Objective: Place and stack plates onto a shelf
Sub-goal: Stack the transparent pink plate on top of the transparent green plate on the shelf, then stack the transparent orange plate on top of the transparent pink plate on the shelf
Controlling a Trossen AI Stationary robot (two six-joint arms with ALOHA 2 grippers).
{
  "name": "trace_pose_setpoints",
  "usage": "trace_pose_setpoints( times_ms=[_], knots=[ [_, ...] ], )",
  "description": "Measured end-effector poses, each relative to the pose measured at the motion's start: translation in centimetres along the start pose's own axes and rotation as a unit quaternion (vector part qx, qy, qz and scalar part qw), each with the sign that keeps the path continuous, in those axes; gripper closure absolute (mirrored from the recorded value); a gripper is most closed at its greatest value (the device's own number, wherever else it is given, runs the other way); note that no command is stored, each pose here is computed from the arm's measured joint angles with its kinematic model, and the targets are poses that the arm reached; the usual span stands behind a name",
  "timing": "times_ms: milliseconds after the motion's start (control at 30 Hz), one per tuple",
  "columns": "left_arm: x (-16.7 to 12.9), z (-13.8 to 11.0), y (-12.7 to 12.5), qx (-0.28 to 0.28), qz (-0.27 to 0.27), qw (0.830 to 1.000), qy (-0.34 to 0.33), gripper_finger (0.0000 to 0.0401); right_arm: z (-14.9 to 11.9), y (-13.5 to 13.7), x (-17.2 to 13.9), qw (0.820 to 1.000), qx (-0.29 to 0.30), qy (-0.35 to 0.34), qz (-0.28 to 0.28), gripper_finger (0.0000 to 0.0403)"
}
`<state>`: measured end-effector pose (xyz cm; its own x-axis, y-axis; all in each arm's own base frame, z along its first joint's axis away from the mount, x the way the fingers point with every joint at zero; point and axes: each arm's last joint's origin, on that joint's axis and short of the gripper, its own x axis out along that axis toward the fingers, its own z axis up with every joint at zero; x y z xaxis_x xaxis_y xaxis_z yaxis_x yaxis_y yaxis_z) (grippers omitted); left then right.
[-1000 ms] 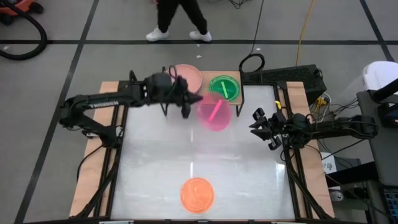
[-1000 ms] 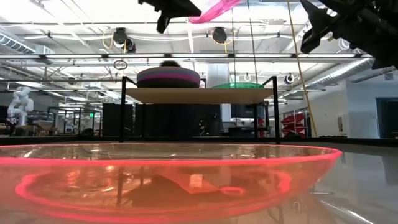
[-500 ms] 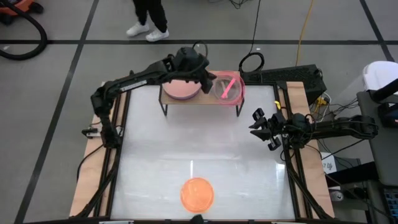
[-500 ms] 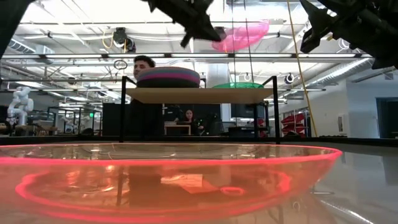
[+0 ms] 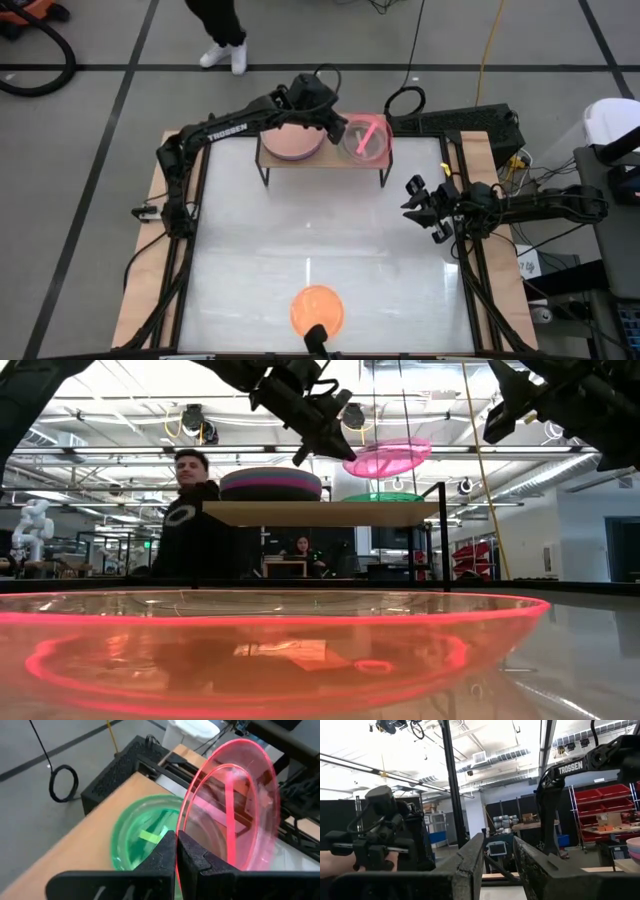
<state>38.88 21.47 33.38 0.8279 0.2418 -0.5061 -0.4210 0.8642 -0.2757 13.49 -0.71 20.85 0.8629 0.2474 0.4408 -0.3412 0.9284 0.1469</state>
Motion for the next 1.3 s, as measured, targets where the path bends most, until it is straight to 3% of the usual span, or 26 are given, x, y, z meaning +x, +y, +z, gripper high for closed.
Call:
trace_pose_setpoints(
  times_ms=[533,800,1033,1167,1300],
  knots=[
    [-0.4,0.6,1.8,-0.001,0.049,0.999,-0.023,0.0395,0.0,0.0,0.0,1.0,-0.003,-0.001,0.0,0.0312],
    [0.8,0.0,2.2,0.0,0.066,0.998,-0.012,0.0345,0.0,0.0,0.0,1.0,-0.003,-0.002,-0.001,0.0312],
    [1.5,-0.4,2.2,0.001,0.066,0.998,-0.01,0.0339,0.0,0.0,0.0,1.0,-0.003,-0.002,-0.001,0.0312],
    [0.2,0.5,1.7,0.018,0.057,0.998,-0.031,0.0339,0.0,0.0,0.0,1.0,-0.003,-0.002,0.0,0.0312],
    [-3.3,2.4,0.1,0.058,0.017,0.996,-0.069,0.0338,0.0,0.0,0.0,1.0,-0.002,0.002,-0.001,0.0312]
  ],
)
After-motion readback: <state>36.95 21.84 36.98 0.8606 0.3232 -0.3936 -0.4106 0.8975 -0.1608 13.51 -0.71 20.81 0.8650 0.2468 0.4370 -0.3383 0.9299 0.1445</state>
